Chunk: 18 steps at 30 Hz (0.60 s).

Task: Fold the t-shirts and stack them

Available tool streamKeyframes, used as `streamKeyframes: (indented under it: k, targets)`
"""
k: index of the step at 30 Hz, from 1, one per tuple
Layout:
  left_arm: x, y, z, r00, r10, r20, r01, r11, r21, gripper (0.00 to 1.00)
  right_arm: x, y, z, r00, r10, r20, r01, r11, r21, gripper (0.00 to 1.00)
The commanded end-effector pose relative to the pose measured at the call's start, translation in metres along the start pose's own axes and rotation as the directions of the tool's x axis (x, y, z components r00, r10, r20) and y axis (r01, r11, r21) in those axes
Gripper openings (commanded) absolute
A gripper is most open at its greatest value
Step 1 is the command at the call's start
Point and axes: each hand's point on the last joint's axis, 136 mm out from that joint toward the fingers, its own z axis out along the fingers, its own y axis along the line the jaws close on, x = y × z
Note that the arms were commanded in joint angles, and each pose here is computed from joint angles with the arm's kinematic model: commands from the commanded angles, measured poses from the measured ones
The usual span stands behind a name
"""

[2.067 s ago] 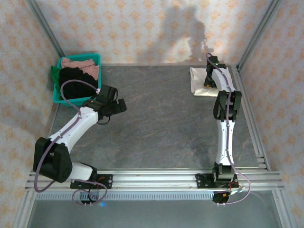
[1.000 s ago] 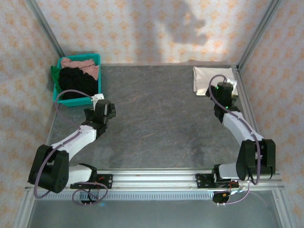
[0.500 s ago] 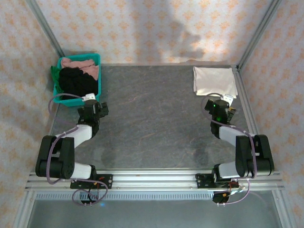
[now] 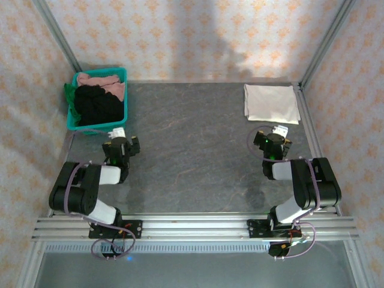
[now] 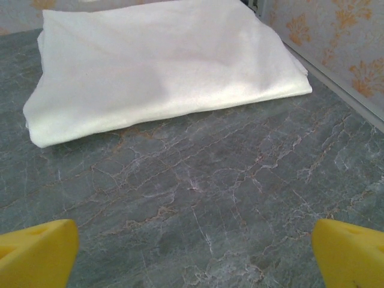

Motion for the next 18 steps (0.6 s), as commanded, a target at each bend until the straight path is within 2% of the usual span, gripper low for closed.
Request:
streamKeyframes:
  k: [1, 18]
  targets:
    - [-0.0374, -0.0104, -0.0001, 0.996, 0.017, 0.089, -0.019, 1.000, 0.020, 1.00, -0.0166, 0.0011, -0.0001, 0.998, 0.009, 0.054, -0.009, 1.000, 0.002, 0.99]
    - [-0.0364, -0.0097, 0.0000, 0.995, 0.022, 0.092, -0.024, 1.000, 0.015, 1.00, -0.0170, 0.0011, -0.0004, 0.998, 0.010, 0.057, -0.010, 1.000, 0.002, 0.99]
